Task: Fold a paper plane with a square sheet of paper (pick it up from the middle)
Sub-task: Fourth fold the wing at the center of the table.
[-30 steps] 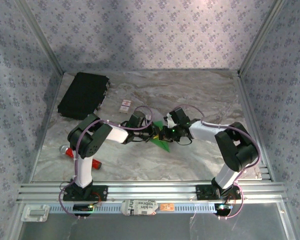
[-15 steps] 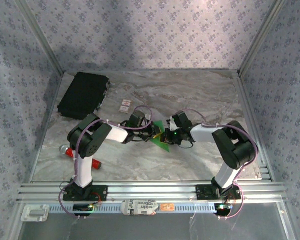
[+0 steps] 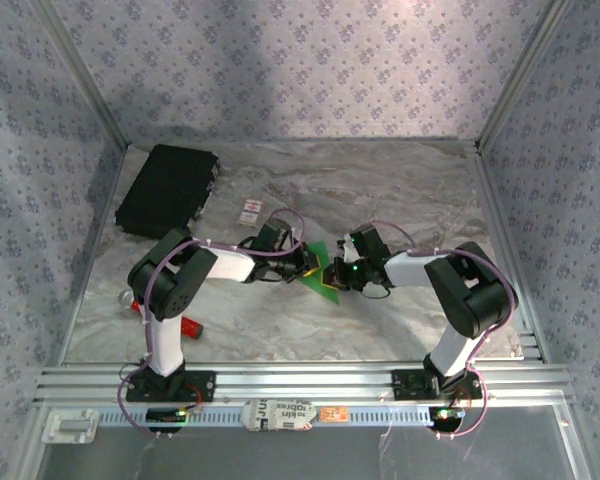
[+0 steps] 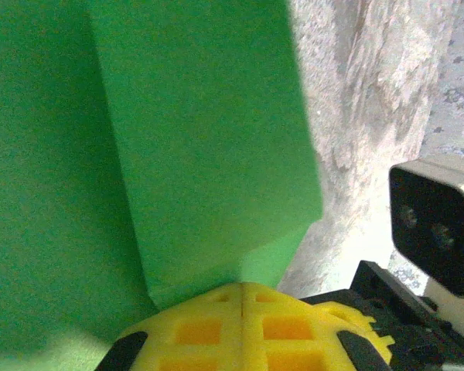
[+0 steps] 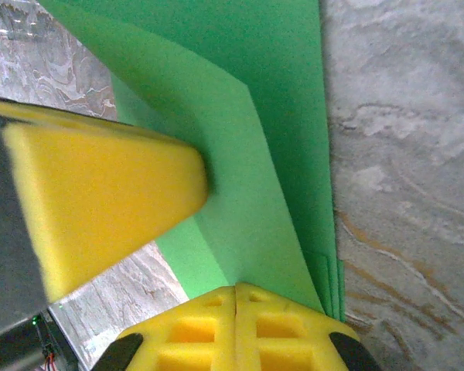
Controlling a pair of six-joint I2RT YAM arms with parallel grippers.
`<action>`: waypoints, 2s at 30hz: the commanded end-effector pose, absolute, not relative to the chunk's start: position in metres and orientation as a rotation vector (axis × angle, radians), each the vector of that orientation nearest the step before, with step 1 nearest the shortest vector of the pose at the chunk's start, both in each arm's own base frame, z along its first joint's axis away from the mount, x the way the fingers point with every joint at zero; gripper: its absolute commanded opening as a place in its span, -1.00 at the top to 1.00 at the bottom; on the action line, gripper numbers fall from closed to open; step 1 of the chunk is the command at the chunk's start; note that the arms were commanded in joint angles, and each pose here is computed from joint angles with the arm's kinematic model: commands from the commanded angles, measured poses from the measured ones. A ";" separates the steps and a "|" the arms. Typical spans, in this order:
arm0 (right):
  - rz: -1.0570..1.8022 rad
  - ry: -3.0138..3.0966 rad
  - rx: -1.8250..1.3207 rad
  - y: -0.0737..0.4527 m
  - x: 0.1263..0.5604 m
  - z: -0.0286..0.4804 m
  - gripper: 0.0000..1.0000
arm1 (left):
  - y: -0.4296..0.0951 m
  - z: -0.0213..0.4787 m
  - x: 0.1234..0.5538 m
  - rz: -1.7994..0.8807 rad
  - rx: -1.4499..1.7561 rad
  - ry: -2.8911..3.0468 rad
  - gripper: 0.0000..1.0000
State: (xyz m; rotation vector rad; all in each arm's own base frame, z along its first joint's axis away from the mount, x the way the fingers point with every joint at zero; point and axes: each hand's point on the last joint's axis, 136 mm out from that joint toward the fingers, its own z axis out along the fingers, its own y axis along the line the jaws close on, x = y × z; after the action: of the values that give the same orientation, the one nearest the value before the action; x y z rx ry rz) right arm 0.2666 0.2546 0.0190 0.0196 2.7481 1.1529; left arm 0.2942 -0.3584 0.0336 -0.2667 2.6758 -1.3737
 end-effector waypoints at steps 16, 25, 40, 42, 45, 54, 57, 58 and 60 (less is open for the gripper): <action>1.004 2.923 0.113 0.225 0.235 -0.018 1.00 | -0.336 -0.008 0.297 -1.125 -0.396 2.796 0.95; 0.999 2.938 0.089 0.222 0.228 -0.022 1.00 | -0.327 0.000 0.329 -1.108 -0.436 2.764 0.90; 1.017 2.950 0.063 0.222 0.222 -0.023 1.00 | -0.305 -0.004 0.365 -1.032 -0.483 2.770 0.83; 1.014 2.951 0.059 0.221 0.221 -0.023 1.00 | -0.303 -0.005 0.369 -1.021 -0.485 2.774 0.83; 1.017 2.954 0.051 0.220 0.218 -0.022 1.00 | -0.297 -0.007 0.374 -0.990 -0.489 2.785 0.83; 1.016 2.958 0.063 0.217 0.216 -0.023 1.00 | -0.282 -0.011 0.387 -0.942 -0.516 2.789 0.83; 1.018 2.957 0.065 0.217 0.216 -0.023 1.00 | -0.280 -0.010 0.392 -0.938 -0.513 2.789 0.84; 1.019 2.959 0.068 0.216 0.215 -0.023 1.00 | -0.278 -0.009 0.394 -0.929 -0.509 2.789 0.84; 1.017 2.958 0.069 0.216 0.215 -0.023 1.00 | -0.274 -0.009 0.396 -0.911 -0.509 2.795 0.83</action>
State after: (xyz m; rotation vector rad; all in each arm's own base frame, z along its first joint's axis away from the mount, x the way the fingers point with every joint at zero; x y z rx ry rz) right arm 0.2600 0.2481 0.0182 -0.0363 2.7114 1.1684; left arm 0.3751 -0.3168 0.0223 -0.3996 2.7844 -1.1672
